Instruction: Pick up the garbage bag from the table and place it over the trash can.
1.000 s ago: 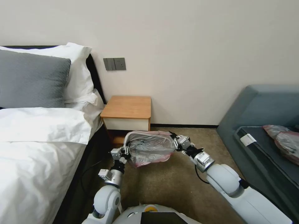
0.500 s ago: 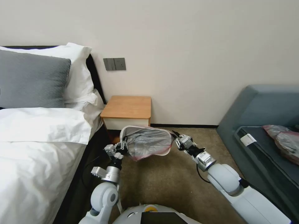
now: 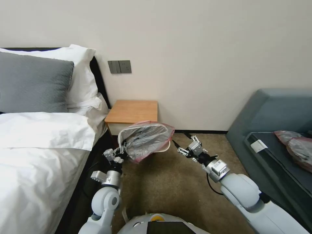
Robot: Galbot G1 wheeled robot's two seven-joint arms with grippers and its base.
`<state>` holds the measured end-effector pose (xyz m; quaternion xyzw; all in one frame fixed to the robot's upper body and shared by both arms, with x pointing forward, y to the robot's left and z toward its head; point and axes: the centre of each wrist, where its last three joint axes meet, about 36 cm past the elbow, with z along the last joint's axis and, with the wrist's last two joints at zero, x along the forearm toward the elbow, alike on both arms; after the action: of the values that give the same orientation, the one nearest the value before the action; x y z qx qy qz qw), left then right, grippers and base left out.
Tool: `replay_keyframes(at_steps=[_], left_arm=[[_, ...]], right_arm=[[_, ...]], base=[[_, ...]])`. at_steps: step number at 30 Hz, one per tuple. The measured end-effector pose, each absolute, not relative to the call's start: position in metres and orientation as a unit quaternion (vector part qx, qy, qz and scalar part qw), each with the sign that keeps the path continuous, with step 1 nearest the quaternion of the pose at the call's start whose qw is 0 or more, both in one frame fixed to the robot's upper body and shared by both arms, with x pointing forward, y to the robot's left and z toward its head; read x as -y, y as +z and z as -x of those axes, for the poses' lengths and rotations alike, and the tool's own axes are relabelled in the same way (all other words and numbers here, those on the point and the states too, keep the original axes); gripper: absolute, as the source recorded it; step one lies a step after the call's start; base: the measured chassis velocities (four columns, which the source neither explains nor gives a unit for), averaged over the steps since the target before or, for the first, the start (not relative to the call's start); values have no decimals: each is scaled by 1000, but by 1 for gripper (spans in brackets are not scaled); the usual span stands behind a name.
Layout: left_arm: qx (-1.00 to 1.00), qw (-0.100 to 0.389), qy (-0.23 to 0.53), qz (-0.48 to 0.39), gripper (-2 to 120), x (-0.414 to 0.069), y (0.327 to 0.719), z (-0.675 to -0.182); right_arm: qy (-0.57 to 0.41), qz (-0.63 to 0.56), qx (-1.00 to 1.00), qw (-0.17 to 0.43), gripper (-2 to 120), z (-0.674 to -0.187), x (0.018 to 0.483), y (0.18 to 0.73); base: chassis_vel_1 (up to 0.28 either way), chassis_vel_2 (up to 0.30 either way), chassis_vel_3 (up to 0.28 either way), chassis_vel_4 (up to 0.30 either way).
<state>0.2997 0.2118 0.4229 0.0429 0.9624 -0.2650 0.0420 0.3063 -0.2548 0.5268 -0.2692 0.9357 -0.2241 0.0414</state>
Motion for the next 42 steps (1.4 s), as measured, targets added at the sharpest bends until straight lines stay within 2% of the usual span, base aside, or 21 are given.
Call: replay_keyframes(at_steps=[2,3,6,7,11,12,16,22,29,42], left_arm=[[-963,40,-264,-39,3,-214,421,-300],[-963,40,-264,-39,3,-214,421,-300],[-963,36,-263,-36,3,-215,419,-299],[-963,36,-263,-36,3,-215,419,-299],[-963,27,-266,-37,3,-212,417,-296],[-963,27,-266,-37,3,-212,417,-296],[-962,15,-270,-42,3,-206,414,-290],[-962,11,-269,-46,3,-204,415,-285],[-963,7,-266,-49,3,-199,415,-281],[-964,5,-261,-44,3,-199,410,-282]], right_arm=[[-214,264,-939,46,84,-301,251,534],[-214,264,-939,46,84,-301,251,534],[-170,258,-950,35,97,-288,243,546],[-170,258,-950,35,97,-288,243,546],[-6,248,-967,-52,100,-274,230,549],[-6,248,-967,-52,100,-274,230,549],[186,241,-941,-145,100,-262,212,536],[270,259,-914,-160,100,-251,190,527],[281,272,-906,-164,97,-245,169,525],[246,269,-913,-182,92,-241,168,525]], base=[[0,0,0,0],[0,0,0,0],[0,0,0,0],[0,0,0,0],[0,0,0,0],[0,0,0,0],[0,0,0,0],[0,0,0,0],[0,0,0,0],[0,0,0,0]])
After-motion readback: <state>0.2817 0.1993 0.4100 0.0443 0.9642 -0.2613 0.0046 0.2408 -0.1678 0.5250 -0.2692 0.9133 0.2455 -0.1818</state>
